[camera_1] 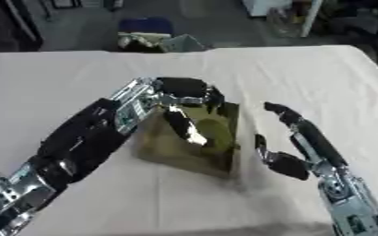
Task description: Pick up objects on the table and place them in the box.
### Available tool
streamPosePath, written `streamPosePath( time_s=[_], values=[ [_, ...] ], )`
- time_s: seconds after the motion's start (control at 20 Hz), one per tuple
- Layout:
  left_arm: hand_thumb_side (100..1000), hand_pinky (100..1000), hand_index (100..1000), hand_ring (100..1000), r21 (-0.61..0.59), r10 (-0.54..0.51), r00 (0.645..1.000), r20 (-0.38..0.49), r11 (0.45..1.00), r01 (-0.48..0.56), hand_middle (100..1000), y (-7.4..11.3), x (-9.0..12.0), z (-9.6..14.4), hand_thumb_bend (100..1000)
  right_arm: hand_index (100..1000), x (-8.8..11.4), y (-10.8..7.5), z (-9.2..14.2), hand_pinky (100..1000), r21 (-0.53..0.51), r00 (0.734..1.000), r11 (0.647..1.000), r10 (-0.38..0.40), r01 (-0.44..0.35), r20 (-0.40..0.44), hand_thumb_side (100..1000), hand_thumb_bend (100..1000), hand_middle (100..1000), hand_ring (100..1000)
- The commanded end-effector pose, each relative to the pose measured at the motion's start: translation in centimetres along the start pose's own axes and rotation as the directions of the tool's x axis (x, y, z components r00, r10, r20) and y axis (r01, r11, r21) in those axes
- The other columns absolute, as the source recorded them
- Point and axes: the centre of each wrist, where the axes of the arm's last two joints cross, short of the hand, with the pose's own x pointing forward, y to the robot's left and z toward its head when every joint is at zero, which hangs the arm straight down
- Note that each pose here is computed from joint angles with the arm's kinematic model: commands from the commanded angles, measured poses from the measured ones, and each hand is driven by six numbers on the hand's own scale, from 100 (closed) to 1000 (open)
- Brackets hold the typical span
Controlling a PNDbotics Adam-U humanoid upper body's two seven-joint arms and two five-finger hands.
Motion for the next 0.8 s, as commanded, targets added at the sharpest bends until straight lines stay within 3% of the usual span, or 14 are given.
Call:
streamPosePath(
  time_s=[0.05, 0.2, 0.3, 0.35, 0.5, 0.8],
  values=[
    [600, 717, 832, 653, 0.067, -0.082, 0.997, -0.012, 0.994, 0.083, 696, 4.3, 0.1, 2.6, 477, 1000, 0.0, -1.2, -0.1, 880, -0.017, 1.0, 0.999, 0.029, -0.029, 0.007, 448, 100, 897, 1000],
    [606, 754, 882, 722, 0.064, -0.123, 0.988, -0.093, 0.989, 0.129, 773, 6.0, -0.5, 5.6, 516, 1000, -0.3, -1.2, 0.2, 880, -0.017, 0.999, 0.999, 0.034, -0.034, -0.006, 455, 100, 898, 1000],
    [614, 763, 893, 736, 0.022, -0.138, 0.978, -0.16, 0.989, 0.143, 790, 6.1, -1.4, 7.4, 536, 1000, -0.4, -1.3, 0.4, 880, -0.017, 0.999, 0.999, 0.037, -0.037, -0.013, 456, 100, 898, 1000],
    [622, 776, 911, 753, 0.001, -0.143, 0.972, -0.188, 0.989, 0.146, 818, 6.0, -1.9, 8.2, 588, 1000, -0.5, -1.3, 0.5, 880, -0.017, 0.999, 0.999, 0.038, -0.038, -0.016, 456, 100, 898, 1000],
    [627, 782, 920, 768, -0.1, -0.167, 0.94, -0.298, 0.985, 0.143, 837, 4.9, -3.9, 10.8, 651, 1000, -0.7, -1.4, 0.7, 880, -0.018, 0.999, 0.999, 0.041, -0.041, -0.026, 457, 100, 898, 1000],
    [638, 782, 927, 778, -0.236, -0.153, 0.885, -0.44, 0.971, 0.051, 849, 1.3, -7.6, 13.6, 743, 1000, -0.9, -1.5, 0.8, 880, -0.02, 0.999, 0.999, 0.041, -0.042, -0.034, 459, 100, 898, 1000]
  ],
)
